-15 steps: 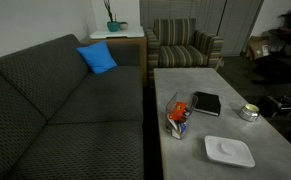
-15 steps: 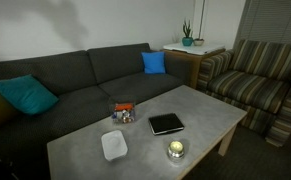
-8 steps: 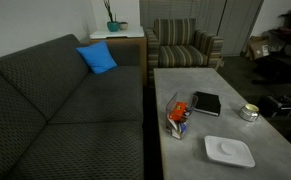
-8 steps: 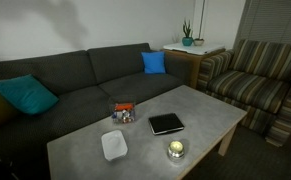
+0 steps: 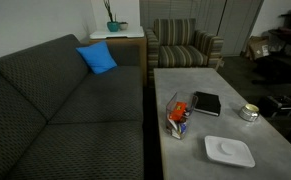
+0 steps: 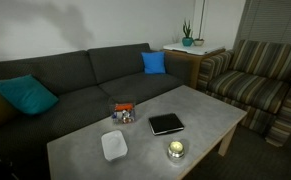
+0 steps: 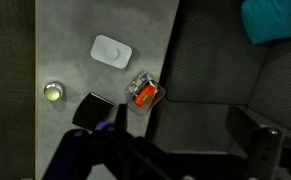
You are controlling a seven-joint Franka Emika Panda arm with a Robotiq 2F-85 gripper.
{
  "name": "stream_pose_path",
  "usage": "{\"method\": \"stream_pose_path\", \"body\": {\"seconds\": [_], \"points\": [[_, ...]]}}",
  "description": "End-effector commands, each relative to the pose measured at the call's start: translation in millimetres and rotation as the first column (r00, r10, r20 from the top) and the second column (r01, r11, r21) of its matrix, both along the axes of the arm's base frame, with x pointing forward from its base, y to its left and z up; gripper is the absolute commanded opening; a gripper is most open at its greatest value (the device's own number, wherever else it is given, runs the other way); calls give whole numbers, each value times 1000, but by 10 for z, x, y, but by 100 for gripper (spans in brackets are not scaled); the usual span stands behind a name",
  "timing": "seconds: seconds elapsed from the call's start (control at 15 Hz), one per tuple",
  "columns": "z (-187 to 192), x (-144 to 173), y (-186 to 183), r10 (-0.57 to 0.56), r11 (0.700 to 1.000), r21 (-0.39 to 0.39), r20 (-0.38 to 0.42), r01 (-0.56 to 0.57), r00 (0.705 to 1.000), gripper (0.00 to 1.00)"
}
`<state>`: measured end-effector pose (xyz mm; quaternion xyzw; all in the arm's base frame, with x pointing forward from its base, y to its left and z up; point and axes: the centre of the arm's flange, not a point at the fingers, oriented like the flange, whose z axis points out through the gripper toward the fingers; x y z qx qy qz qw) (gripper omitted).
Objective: Put the white lid on the storage bowl then push the button on the lid
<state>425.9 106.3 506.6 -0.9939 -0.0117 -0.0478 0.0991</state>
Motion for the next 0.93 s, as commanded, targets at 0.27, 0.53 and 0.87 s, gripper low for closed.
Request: {"method": "stream_pose_path", "body": {"seconds": [0.27, 0.53, 0.87], "points": [[-878, 408, 179, 82, 997, 17, -69, -81, 994, 100], [-1285, 399, 324, 108, 994, 3, -162, -109, 981, 100], [-1397, 322, 380, 130, 991, 39, -259, -124, 957, 100]]}}
